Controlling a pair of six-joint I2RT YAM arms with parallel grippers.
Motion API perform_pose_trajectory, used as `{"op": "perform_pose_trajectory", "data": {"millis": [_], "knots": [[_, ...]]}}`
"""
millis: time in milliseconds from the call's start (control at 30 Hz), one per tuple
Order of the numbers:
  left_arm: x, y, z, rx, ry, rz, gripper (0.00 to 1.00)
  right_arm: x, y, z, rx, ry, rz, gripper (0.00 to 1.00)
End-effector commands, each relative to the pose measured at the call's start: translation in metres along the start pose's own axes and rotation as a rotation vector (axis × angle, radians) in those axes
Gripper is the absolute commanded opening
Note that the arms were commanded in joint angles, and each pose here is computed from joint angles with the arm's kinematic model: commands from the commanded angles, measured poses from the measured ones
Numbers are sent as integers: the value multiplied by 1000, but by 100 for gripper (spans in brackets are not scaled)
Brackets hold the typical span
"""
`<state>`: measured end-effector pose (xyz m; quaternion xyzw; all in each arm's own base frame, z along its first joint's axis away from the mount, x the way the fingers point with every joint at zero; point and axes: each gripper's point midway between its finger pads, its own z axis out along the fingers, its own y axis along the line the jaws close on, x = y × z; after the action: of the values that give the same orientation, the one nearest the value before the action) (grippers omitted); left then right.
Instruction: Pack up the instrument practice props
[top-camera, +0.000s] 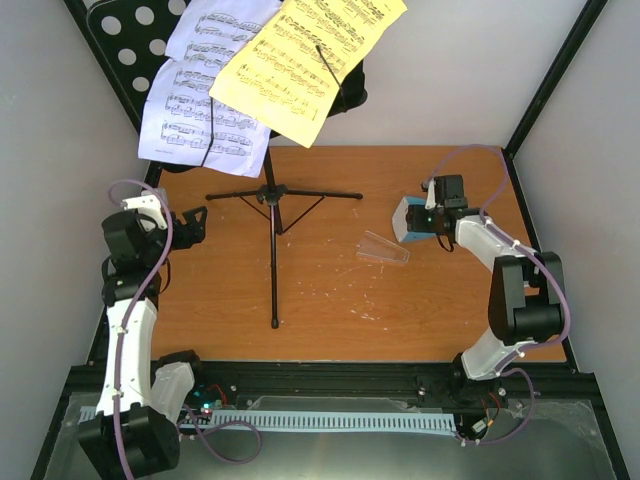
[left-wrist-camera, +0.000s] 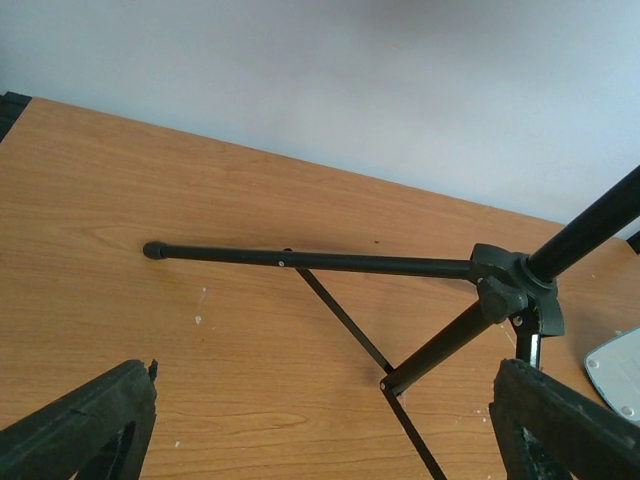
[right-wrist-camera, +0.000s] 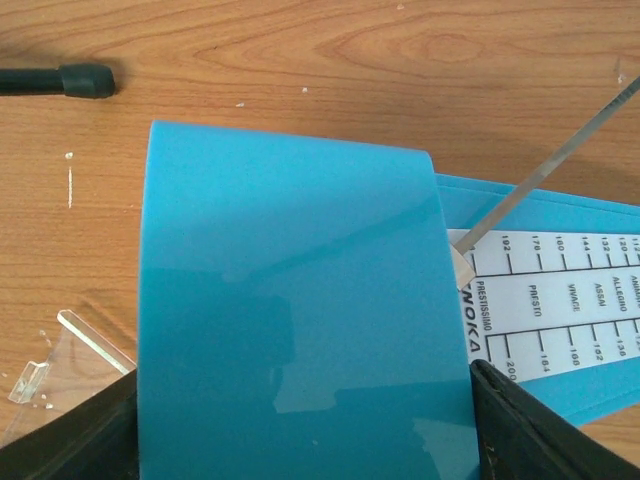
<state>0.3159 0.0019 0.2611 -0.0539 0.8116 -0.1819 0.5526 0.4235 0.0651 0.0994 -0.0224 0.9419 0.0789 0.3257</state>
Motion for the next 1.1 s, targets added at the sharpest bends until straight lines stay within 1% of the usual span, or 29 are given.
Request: {"op": "perform_pose_trajectory", "data": {"millis": [0, 167, 333, 367, 467, 567, 633, 733, 833, 1067], "knots": [[-8, -3, -1, 10, -15, 27, 92, -10, -1, -15, 41, -53, -16, 51], [-9, -4, -1, 15, -14, 27, 91, -18, -3, -44, 70, -130, 14, 46], [-8, -3, 0, 16, -10, 22, 91, -22, 8, -70, 24, -187, 29, 44], [-8, -3, 0, 17, -10, 22, 89, -23, 11, -75, 15, -196, 28, 43], [-7, -4, 1, 25, -7, 19, 88, -21, 27, -90, -52, -212, 18, 43], [-6, -6, 2, 37, -1, 14, 88, -14, 53, -105, -130, -221, -6, 43], [-6, -6, 2, 41, 1, 13, 88, -1, 79, -113, -177, -213, -46, 42], [-6, -7, 3, 44, 1, 19, 94, 23, 118, -119, -233, -194, -105, 41], [-6, -7, 3, 47, 2, 24, 97, 53, 152, -121, -267, -161, -175, 41], [-5, -6, 3, 43, 0, 29, 99, 104, 197, -125, -329, -94, -283, 41]]}}
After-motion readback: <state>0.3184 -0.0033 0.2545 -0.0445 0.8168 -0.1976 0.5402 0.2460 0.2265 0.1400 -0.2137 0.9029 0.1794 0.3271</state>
